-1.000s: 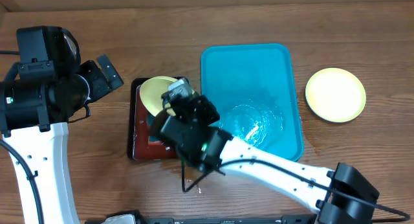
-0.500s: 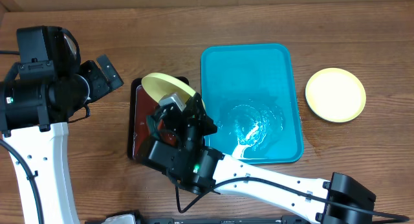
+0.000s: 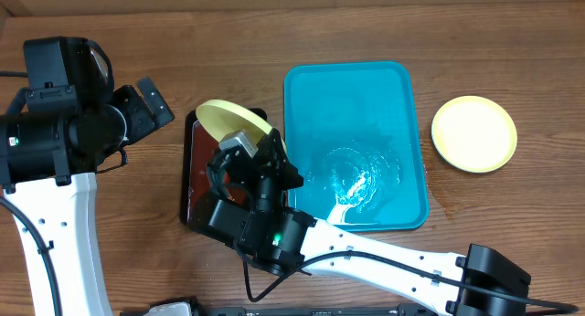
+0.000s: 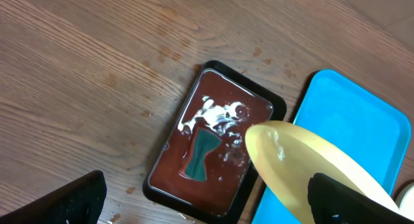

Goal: Clean dirty plates on tray and stack at the side
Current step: 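Lift the yellow plate with the right gripper and dip it in the basin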

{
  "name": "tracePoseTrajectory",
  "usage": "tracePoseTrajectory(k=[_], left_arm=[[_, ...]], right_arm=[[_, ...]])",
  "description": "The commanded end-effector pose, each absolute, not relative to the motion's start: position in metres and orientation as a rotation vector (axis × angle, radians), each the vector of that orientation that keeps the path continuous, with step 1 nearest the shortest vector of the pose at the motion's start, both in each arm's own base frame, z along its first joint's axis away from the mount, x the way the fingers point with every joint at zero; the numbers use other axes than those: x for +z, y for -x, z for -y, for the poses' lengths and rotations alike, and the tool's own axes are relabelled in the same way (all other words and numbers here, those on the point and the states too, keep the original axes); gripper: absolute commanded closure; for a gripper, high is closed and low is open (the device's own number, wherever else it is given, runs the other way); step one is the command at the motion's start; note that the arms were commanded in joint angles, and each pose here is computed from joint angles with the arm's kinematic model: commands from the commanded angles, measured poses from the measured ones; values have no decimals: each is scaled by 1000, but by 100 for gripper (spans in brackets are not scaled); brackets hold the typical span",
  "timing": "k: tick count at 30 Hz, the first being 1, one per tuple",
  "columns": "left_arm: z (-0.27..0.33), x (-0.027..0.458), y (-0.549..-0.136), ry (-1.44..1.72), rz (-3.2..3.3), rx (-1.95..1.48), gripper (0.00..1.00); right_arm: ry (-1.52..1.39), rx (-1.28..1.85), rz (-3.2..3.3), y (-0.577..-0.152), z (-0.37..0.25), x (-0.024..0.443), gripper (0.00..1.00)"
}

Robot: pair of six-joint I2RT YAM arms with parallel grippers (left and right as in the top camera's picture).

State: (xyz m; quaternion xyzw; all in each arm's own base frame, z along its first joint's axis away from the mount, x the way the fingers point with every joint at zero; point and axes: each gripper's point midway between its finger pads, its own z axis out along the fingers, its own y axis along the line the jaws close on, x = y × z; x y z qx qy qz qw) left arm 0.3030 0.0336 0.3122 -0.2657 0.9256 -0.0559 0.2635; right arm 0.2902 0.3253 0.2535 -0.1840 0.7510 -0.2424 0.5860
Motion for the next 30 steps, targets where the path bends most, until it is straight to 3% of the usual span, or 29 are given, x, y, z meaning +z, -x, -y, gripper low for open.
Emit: tracePoseTrajectory(k=[1,23,27,30], left_arm=[[-37,316,-305,706,-2493,-132,0],[-37,316,-305,706,-2492,-132,0],[-37,316,-305,706,-2492,-132,0],[-37,316,-305,706,-2492,-132,0]], right_arm=[[371,-545,-1722,-289,-319,282,96],[372,-465,-1763,-292,-325,274,96],[616,-298,-1861,-282,-359,245,96],[485,-417,-1810,-293,-336,261,96]])
